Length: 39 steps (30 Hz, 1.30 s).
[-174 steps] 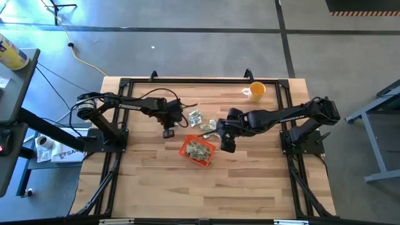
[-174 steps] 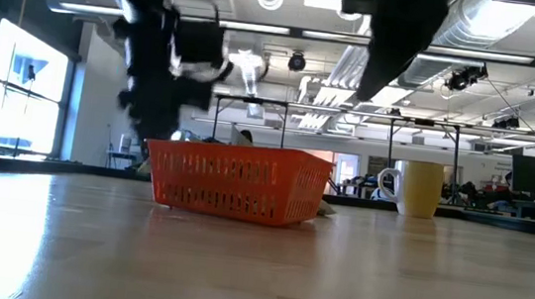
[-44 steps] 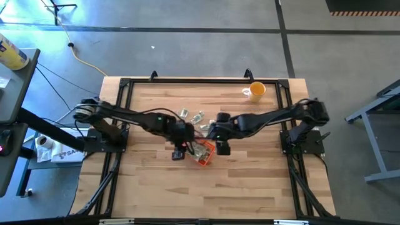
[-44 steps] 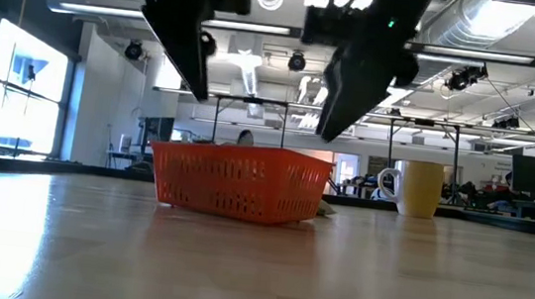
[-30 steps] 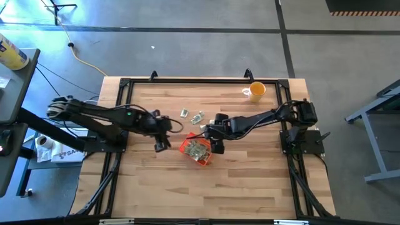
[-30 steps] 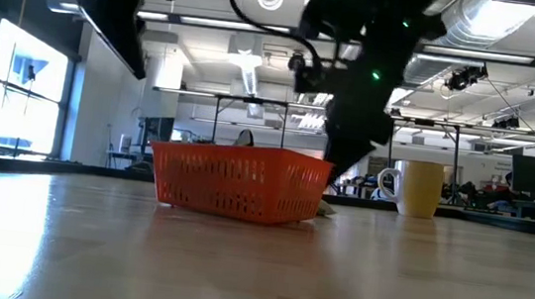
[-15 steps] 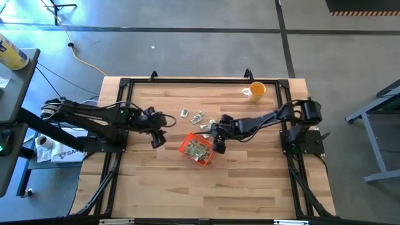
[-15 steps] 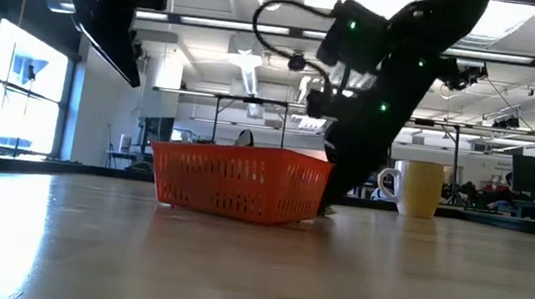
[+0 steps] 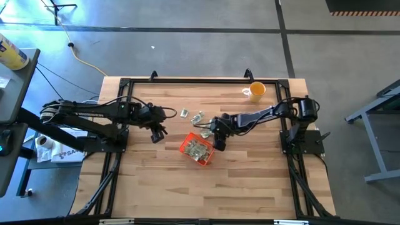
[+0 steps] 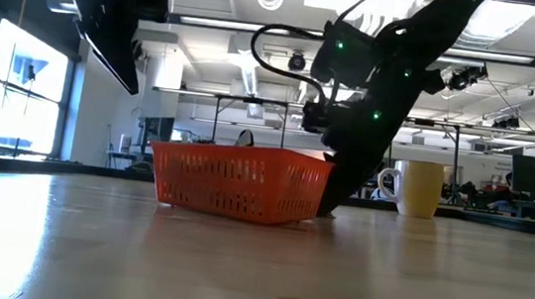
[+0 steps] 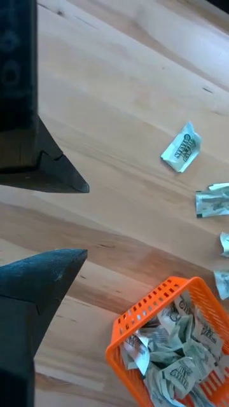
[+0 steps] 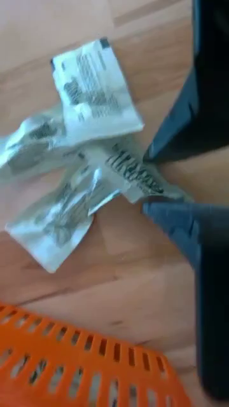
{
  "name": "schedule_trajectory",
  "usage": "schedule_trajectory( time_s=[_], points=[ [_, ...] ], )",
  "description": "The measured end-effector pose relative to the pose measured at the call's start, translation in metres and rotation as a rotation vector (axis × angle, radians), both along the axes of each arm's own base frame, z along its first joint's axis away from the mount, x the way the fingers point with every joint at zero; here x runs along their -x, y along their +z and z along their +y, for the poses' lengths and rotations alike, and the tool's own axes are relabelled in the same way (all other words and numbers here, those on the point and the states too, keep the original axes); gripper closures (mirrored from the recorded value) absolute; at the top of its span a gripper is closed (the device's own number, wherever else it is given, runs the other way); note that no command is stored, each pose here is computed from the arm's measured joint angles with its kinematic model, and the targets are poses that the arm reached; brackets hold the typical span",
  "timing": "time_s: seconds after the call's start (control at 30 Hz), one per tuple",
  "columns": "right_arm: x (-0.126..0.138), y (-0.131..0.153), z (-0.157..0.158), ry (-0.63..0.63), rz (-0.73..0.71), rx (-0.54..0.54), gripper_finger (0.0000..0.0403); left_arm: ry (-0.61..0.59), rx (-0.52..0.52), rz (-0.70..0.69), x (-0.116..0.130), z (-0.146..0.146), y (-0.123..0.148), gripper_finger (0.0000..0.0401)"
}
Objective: Pick and place Stevia / Truvia into bins
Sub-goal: Put the stevia packet into the orange bin
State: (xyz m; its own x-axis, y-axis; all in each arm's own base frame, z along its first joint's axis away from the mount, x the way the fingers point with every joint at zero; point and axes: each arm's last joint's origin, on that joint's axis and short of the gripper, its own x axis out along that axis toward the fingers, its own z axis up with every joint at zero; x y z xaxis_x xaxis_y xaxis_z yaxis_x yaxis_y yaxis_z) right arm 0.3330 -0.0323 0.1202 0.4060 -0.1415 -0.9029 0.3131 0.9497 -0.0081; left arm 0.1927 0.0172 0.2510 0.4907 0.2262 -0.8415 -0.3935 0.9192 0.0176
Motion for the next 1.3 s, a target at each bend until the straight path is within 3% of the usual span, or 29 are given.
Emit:
schedule_trajectory(
  time_s=[0.1, 0.17, 0.3, 0.43, 0.6, 0.73, 0.9, 1.07, 1.2, 1.3],
  points=[
    [0.003, 0.002, -0.006, -0.003, 0.016, -0.026, 0.0372, 0.0, 0.0, -0.003, 0.0, 0.0, 0.0, 0.0217],
    [0.006, 0.006, -0.007, -0.008, 0.041, -0.026, 0.0392, 0.0, 0.0, -0.003, 0.0, 0.0, 0.0, 0.0217],
    [0.0, 0.03, 0.001, 0.013, 0.048, -0.013, 0.0386, -0.004, -0.03, 0.004, -0.001, 0.001, 0.0, 0.0217],
    [-0.015, 0.067, 0.016, 0.086, -0.034, 0.038, 0.0399, -0.009, -0.067, 0.026, -0.005, 0.005, -0.004, 0.0217],
    [-0.029, 0.094, 0.042, 0.251, -0.142, -0.083, 0.0398, -0.037, 0.11, -0.015, -0.023, 0.031, -0.024, 0.0217],
    [-0.035, 0.103, 0.063, 0.333, -0.188, -0.136, 0.04, -0.015, 0.057, -0.083, -0.036, 0.063, -0.037, 0.0217],
    [-0.044, 0.092, 0.07, 0.356, -0.195, -0.314, 0.0398, -0.101, 0.069, -0.186, -0.055, 0.09, -0.053, 0.0217],
    [-0.051, 0.084, 0.069, 0.281, -0.222, -0.294, 0.033, -0.034, 0.141, -0.079, -0.063, 0.104, -0.079, 0.0217],
    [-0.053, 0.086, 0.072, 0.24, -0.249, -0.257, 0.0225, 0.0, 0.156, -0.035, -0.073, 0.109, -0.086, 0.021],
    [-0.051, 0.085, 0.073, 0.188, -0.225, -0.264, 0.0142, 0.129, 0.106, -0.026, -0.08, 0.116, -0.083, 0.0183]
  ],
)
